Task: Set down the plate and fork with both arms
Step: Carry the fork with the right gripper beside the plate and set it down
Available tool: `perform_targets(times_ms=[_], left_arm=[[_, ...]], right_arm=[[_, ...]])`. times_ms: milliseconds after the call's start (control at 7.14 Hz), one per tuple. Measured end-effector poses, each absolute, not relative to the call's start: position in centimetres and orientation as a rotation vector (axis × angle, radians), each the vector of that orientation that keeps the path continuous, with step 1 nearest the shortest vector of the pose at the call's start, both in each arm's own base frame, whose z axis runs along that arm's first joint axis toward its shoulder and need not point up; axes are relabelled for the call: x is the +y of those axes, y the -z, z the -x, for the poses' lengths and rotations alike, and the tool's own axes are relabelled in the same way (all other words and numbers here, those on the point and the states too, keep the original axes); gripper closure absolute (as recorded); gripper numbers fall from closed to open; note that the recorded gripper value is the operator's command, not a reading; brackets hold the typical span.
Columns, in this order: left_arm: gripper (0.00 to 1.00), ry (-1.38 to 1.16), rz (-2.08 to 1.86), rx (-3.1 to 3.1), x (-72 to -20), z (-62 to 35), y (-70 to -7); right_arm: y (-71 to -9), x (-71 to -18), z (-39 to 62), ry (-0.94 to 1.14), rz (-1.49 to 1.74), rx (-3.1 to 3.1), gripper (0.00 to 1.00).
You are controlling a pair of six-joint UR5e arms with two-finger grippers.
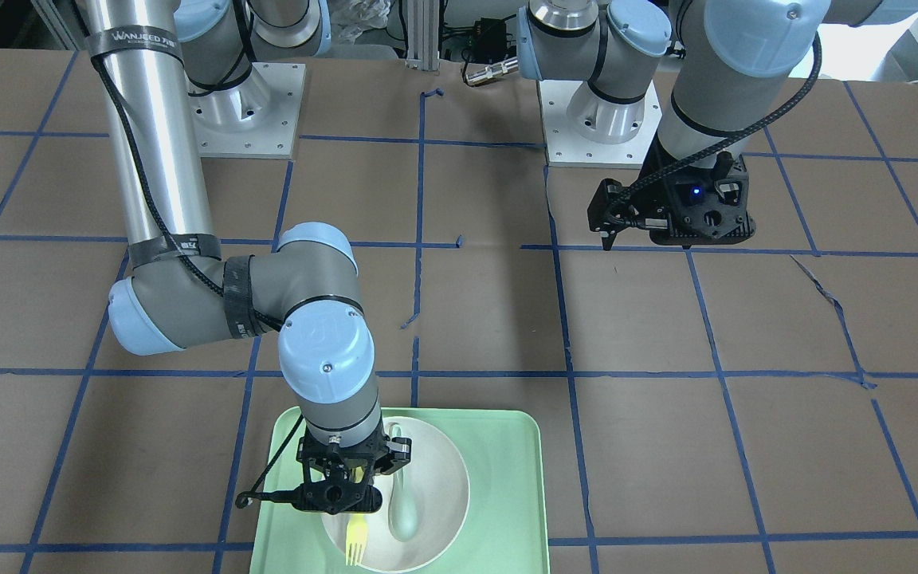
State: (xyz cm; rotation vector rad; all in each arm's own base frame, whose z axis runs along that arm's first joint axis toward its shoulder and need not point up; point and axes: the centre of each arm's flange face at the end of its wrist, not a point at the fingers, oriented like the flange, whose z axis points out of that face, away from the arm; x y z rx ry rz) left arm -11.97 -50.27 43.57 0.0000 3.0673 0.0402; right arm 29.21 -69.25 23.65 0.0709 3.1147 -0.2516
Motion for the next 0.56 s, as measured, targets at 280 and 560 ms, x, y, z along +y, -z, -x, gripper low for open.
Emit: perform_targets(times_ms=[280, 560], left_arm=[[0.00, -0.040, -0.001, 3.068, -50.2, 12.0, -43.5], [0.00, -0.021, -0.003, 3.068, -50.4, 12.0, -43.6]], right_arm=[[-23.6, -70.7, -23.7, 0.226, -0.178, 3.120, 1.00], [-21.3, -70.1, -21.6, 0.146, -0.216, 3.121, 1.00]])
